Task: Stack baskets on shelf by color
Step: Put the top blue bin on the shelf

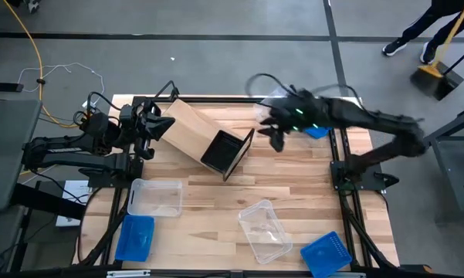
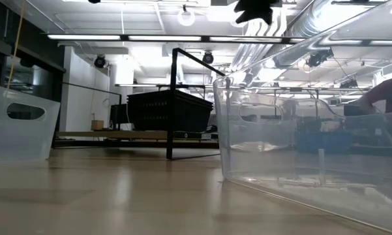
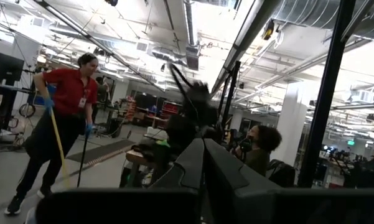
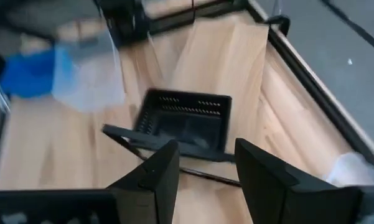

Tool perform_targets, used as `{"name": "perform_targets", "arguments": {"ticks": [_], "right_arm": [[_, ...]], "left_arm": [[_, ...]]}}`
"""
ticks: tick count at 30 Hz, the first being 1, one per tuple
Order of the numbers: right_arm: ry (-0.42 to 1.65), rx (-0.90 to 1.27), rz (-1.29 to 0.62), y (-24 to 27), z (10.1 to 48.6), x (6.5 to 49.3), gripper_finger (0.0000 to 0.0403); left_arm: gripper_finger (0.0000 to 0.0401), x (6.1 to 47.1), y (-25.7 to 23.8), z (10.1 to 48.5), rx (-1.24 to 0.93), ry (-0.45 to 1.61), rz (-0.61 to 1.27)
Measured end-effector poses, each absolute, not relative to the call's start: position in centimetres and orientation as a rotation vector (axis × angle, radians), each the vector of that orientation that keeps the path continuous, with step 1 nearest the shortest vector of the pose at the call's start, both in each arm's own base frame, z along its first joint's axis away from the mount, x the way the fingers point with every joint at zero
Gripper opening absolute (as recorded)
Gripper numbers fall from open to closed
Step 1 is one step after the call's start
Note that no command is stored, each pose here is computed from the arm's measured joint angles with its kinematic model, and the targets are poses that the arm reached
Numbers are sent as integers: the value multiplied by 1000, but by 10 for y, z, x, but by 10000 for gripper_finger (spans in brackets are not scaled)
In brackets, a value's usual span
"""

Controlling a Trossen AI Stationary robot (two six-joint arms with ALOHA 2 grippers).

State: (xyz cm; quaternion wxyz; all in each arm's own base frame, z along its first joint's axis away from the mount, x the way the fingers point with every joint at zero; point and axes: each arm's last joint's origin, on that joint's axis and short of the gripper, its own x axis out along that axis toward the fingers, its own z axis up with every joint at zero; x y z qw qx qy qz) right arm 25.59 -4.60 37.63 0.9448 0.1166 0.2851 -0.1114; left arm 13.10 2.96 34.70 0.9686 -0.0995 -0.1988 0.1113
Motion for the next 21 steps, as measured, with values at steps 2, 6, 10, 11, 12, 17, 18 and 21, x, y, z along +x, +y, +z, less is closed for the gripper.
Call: {"name": "perform_targets", "arguments": {"ticks": [2, 6, 10, 11, 12, 17, 18, 21], "right_arm": [[471, 305, -231, -34, 366, 236, 142], [239, 387, -191, -14, 356, 206, 142], [86, 388, -211, -6, 355, 188, 142], [70, 381, -220, -5, 356, 185, 142], [63, 377, -231, -5, 357, 183, 142], [50, 362, -259, -5, 362, 183, 142], [47, 369, -281, -5, 363, 184, 142], [114, 422, -444, -10, 362, 186, 142]], "left_arm": [[0, 131, 30, 347, -191, -401, 227], [0, 131, 30, 347, -177, -399, 229], [0, 131, 30, 347, -175, -399, 230], [0, 131, 30, 347, -176, -399, 230], [0, 131, 30, 347, -175, -399, 230], [0, 131, 30, 347, -176, -398, 230], [0, 131, 30, 347, -176, -398, 230], [0, 131, 30, 347, -176, -398, 230]]}}
